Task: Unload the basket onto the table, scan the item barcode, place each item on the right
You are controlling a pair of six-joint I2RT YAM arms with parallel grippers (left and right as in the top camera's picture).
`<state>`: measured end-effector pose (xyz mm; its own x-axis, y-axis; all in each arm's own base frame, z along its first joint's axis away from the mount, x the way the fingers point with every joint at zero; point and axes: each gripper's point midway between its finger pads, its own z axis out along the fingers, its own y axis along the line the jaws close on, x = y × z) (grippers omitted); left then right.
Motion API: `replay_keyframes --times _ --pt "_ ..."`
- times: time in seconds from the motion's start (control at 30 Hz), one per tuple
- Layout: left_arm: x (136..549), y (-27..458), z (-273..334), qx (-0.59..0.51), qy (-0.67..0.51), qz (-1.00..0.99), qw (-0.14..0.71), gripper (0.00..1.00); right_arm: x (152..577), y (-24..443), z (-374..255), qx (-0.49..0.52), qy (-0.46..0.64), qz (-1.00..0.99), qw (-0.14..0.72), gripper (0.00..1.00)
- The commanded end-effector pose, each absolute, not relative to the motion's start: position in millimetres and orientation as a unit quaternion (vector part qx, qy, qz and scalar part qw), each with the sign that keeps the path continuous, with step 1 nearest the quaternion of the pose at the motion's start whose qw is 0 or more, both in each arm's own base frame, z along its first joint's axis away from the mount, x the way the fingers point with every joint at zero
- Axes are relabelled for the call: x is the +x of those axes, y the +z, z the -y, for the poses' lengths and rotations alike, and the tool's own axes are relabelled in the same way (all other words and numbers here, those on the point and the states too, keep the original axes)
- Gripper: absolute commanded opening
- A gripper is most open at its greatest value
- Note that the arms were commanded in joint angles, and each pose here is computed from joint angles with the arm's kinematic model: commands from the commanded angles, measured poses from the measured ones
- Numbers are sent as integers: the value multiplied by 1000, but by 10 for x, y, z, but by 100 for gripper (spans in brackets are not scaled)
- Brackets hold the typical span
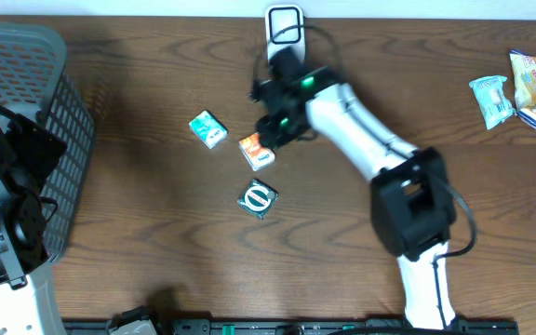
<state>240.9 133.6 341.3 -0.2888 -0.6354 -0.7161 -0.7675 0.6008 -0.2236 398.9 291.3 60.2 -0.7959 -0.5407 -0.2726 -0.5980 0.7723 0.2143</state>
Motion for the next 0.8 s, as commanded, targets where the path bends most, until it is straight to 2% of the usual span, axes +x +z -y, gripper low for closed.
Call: replay_keyframes --times 0.0,0.17,0.4,0.77 --pt "2395 3413 -1351 -445 84 -796 403 95 4065 614 -2885 -323 -15 -933 159 56" --pt "2395 3413 -1351 -445 84 -796 403 95 3960 689 -3157 -338 -68 -916 203 54" --pt "2395 3413 -1351 -445 84 -796 403 95 3879 639 -3291 -348 -91 -908 215 53" --pt "2395 3413 -1351 -445 84 -796 403 95 3791 -18 -3247 -364 -110 -912 156 52"
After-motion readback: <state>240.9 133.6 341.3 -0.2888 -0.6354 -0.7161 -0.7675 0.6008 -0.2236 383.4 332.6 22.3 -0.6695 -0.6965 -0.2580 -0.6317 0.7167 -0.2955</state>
